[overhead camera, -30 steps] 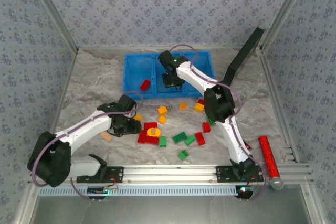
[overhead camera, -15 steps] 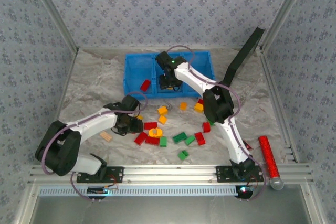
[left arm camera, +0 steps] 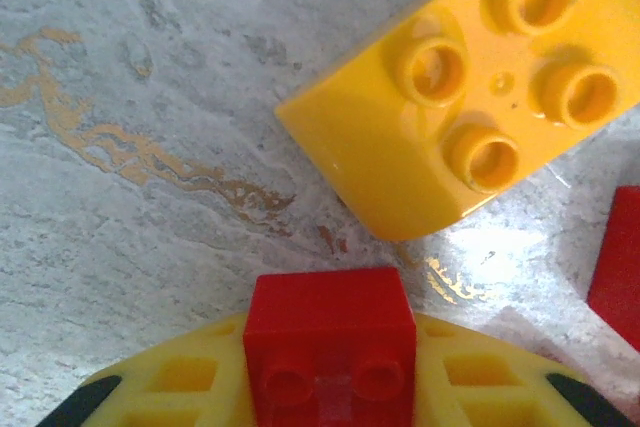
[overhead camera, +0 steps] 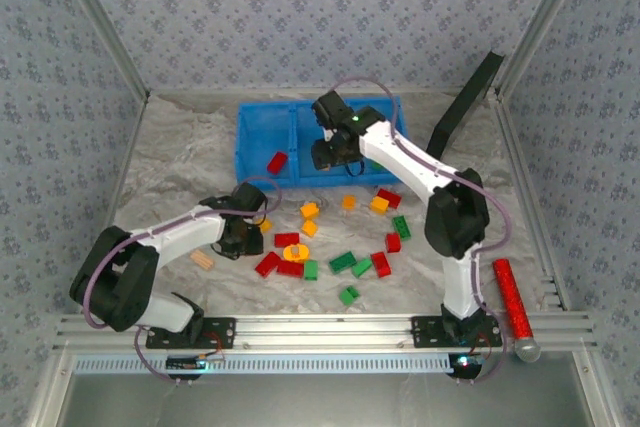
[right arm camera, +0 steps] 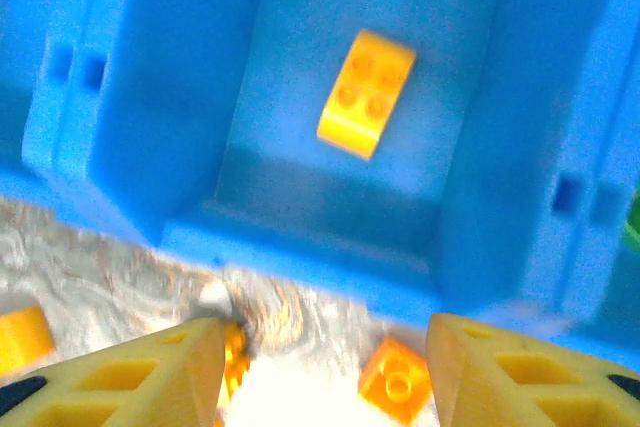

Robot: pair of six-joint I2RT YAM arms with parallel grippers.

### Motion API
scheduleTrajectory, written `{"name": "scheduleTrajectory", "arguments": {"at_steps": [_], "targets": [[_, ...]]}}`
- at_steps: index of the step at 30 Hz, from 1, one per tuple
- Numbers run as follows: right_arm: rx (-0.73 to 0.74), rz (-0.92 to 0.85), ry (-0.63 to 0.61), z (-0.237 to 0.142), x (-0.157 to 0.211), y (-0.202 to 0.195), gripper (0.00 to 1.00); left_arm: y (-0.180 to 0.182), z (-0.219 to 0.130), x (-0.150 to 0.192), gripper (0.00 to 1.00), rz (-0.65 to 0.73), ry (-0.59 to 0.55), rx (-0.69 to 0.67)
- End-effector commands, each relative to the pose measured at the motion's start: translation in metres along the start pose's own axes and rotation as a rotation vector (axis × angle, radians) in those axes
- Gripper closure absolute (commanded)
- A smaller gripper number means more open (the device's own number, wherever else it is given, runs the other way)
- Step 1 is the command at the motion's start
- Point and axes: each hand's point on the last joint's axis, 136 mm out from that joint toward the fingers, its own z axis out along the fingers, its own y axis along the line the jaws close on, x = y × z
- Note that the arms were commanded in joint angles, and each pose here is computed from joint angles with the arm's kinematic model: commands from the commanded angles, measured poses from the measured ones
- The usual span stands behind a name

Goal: Sort the legos into containers by color
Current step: Pick up the lego from the center of the table, then place the lego in the container.

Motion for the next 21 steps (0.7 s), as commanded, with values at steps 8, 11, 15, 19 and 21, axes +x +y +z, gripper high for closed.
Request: {"name": "scheduleTrajectory", "arguments": {"at_steps": [8, 11, 15, 19, 21], "targets": [[-0.073, 0.047, 0.072, 0.0, 0.071, 0.046, 0.43, -0.029, -0.041, -0.038, 0.73, 0.072, -0.096, 0.069], [-0.09, 0.053, 0.089, 0.011, 0.081, 0.061, 0.4, -0.036, -0.062, -0.052, 0.73, 0.098, -0.128, 0.076], [-0.098, 0.077, 0.12, 0.023, 0.09, 0.075, 0.36, -0.042, -0.081, -0.076, 0.73, 0.125, -0.19, 0.07], [-0.094, 0.111, 0.155, 0.033, 0.099, 0.083, 0.32, -0.046, -0.094, -0.106, 0.73, 0.151, -0.27, 0.068], [-0.099, 0.136, 0.17, 0.038, 0.102, 0.087, 0.32, -0.043, -0.1, -0.128, 0.73, 0.171, -0.331, 0.028]]}}
